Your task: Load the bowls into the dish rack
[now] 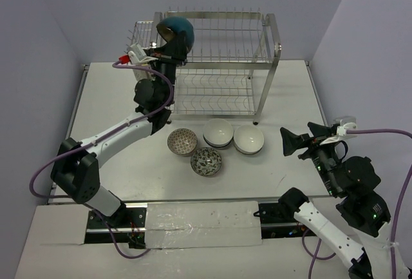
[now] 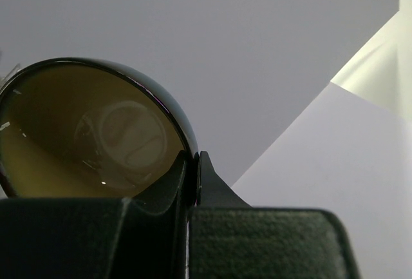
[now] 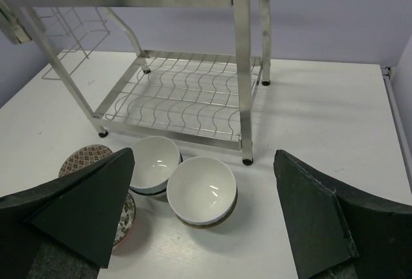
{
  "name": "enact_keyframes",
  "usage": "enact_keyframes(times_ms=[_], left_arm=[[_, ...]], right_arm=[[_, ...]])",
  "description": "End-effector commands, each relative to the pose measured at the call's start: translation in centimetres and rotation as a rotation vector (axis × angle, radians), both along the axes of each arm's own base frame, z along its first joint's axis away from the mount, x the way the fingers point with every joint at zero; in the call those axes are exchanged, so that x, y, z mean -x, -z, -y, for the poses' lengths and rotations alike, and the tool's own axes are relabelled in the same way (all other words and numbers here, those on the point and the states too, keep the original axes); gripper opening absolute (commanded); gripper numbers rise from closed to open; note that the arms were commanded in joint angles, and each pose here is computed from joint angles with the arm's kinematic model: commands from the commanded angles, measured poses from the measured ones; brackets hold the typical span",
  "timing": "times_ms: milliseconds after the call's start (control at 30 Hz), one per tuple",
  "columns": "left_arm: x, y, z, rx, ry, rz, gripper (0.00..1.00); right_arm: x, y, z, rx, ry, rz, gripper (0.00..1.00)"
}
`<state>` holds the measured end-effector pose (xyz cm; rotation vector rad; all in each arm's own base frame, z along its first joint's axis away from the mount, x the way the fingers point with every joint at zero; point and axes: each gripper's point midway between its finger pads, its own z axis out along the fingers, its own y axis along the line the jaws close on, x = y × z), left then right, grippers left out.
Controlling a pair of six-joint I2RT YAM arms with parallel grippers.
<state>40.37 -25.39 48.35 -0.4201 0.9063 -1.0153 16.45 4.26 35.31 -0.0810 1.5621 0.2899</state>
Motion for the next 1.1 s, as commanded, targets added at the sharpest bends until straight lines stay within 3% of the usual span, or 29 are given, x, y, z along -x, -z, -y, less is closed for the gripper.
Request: enact_keyframes(times_ms=[0,567,733,933,1067], left_arm=[[3.4,-4.3,-2.9,0.146,-0.013,0.144,0.0],[4.7,1.0,-4.4,0.188,-0.022,0.024,0.07],[4.7,0.3,-4.0,0.164,-0.015,0.032,0.07],[4.6,0.5,-3.7,0.159,-0.001,0.023,0.17],[4.7,0.8,-3.8,0.157,0.0,0.014,0.11]], right_arm=[[0.4,-0.3,0.2,0.016,-0.014,0.019,0.97],[0.6,-0.3,-0.4,0.011,-0.049,0.015,0.97],[0.6,-0.1,-0.7,0.007,-0.062,0.011,0.97],[0.8,-0.4,-0.4,0.003,-0.055,0.02,0.97],[0.8,-0.3,-0.5,0.0,-0.06,0.02,0.97]])
